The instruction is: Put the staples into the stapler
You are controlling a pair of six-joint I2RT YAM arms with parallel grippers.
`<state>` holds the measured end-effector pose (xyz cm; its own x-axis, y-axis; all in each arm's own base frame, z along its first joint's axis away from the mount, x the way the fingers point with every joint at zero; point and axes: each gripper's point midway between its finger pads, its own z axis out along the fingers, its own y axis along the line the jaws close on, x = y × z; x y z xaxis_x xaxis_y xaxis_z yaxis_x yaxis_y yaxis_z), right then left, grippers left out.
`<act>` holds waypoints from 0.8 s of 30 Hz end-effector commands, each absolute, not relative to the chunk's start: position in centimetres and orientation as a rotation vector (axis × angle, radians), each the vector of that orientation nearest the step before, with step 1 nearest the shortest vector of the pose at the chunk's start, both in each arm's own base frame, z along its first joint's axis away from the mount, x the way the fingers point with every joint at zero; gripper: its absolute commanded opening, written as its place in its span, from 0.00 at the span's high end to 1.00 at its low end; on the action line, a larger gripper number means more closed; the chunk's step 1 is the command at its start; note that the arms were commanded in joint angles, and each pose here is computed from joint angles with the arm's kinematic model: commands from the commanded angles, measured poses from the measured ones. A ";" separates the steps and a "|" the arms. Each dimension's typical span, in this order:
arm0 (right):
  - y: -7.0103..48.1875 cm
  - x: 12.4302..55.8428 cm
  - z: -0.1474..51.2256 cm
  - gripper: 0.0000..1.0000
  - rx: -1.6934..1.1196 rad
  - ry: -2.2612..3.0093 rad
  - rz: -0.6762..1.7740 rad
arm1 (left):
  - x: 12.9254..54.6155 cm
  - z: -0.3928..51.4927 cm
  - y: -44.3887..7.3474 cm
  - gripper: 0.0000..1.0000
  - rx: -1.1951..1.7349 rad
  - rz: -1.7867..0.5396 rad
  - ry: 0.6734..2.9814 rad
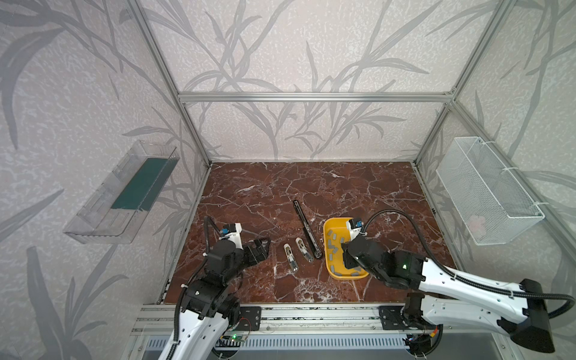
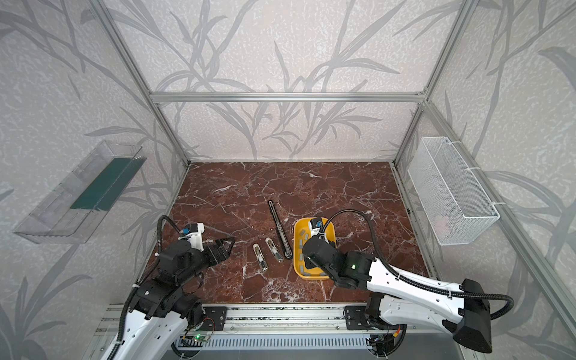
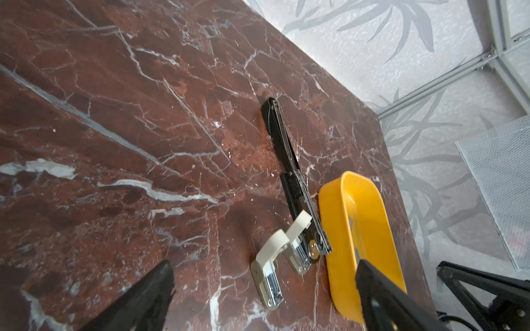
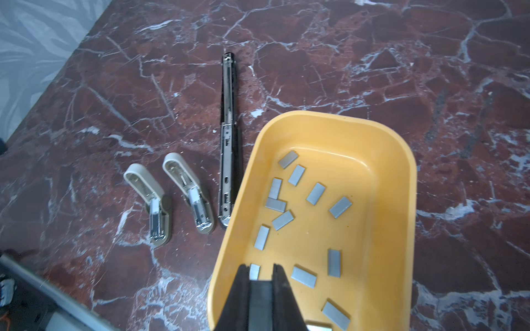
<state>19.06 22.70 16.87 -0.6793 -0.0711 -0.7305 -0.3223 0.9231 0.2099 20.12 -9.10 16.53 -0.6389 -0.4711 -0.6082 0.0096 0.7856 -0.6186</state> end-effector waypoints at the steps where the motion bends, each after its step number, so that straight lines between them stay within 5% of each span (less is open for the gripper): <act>1: 23.2 18.5 18.1 0.90 -0.295 2.261 0.425 | 18.7 20.8 -9.7 0.00 -0.311 -0.827 2.143; 5: 25.0 17.5 17.9 0.90 -0.354 2.251 0.473 | 17.4 25.0 -7.4 0.00 -0.294 -0.654 2.174; 12: 28.3 16.2 17.2 0.90 -0.434 2.252 0.525 | 18.1 22.3 -5.1 0.00 -0.276 -0.421 2.228; 17: 31.0 15.9 15.9 0.90 -0.495 2.284 0.504 | 18.1 21.0 -6.7 0.00 -0.304 -0.593 2.162; 24: 35.2 16.9 14.1 0.90 -0.523 2.271 0.510 | 18.1 19.5 -5.8 0.00 -0.378 -0.529 2.224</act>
<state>16.45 32.71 12.71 -0.6725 -0.2428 -0.6991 -0.4835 0.8593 0.1667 17.77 -5.85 19.62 -0.6230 -0.4199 -0.6599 -0.0687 0.8698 -0.4886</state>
